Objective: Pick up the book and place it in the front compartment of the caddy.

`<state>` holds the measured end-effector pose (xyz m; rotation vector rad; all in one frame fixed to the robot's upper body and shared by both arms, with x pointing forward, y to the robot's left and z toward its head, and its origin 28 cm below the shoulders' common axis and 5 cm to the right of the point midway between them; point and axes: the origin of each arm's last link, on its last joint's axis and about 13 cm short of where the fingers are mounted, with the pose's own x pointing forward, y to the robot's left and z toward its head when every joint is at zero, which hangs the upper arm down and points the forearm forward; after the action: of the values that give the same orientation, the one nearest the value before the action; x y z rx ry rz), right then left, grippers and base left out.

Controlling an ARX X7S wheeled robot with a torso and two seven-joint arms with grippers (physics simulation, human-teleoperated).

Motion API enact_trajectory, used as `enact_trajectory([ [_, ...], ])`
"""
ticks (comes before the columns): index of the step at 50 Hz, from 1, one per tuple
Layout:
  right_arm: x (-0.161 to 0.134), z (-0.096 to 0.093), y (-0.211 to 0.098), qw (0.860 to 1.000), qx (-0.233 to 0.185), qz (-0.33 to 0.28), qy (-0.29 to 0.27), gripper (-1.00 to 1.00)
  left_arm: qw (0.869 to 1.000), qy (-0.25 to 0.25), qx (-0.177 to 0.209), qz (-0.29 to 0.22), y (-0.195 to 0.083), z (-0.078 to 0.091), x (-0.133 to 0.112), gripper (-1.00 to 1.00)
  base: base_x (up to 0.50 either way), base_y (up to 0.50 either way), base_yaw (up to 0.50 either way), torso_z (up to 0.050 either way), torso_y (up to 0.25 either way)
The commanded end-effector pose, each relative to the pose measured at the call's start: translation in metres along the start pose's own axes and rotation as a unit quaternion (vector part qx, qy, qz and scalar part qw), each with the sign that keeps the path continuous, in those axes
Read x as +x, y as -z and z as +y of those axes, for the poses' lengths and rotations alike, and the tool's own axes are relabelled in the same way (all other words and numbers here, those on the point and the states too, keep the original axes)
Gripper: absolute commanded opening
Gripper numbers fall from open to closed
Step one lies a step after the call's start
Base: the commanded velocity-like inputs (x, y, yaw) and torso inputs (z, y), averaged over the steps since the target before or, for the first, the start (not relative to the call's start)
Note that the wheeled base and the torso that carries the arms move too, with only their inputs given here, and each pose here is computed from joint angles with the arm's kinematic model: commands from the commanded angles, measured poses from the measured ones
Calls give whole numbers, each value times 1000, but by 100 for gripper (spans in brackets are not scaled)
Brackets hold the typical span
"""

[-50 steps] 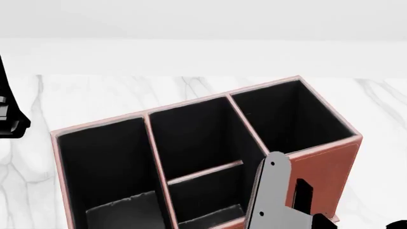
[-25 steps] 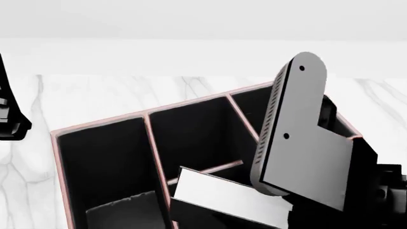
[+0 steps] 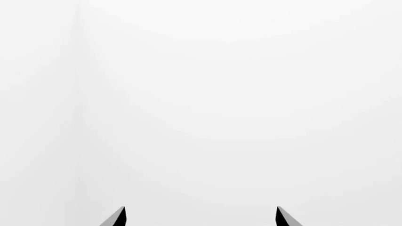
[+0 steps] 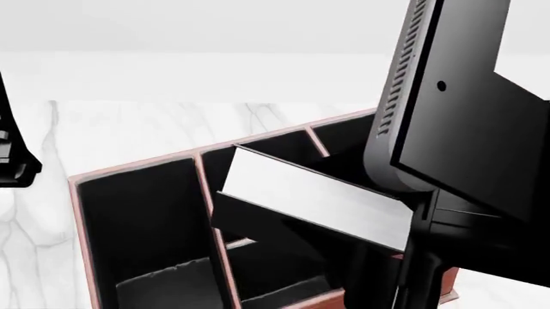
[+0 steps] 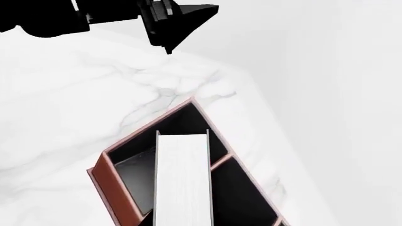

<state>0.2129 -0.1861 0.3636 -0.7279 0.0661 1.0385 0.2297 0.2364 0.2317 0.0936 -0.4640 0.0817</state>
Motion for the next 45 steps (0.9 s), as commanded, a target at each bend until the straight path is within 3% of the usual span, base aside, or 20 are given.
enact_trajectory([
  [1, -7, -7, -10, 998, -18, -37, 39, -100, 1000, -5, -10, -7, -1, 2, 2, 100, 0, 0, 0, 0, 0],
  [24, -5, -7, -9, 998, -25, -36, 48, -100, 1000, -5, -10, -7, -1, 2, 2, 100, 0, 0, 0, 0, 1],
  [27, -12, -10, -17, 998, -40, -30, 48, -100, 1000, -6, -11, -9, -2, 3, 2, 100, 0, 0, 0, 0, 0],
  [36, -19, -58, -45, 991, -127, -18, 26, -100, 1000, -5, -11, -10, -2, 2, 2, 100, 0, 0, 0, 0, 1],
  [45, -9, -93, -56, 984, -177, 6, -16, -100, 1000, -5, -9, -10, -3, 3, 2, 100, 0, 0, 0, 0, 1],
])
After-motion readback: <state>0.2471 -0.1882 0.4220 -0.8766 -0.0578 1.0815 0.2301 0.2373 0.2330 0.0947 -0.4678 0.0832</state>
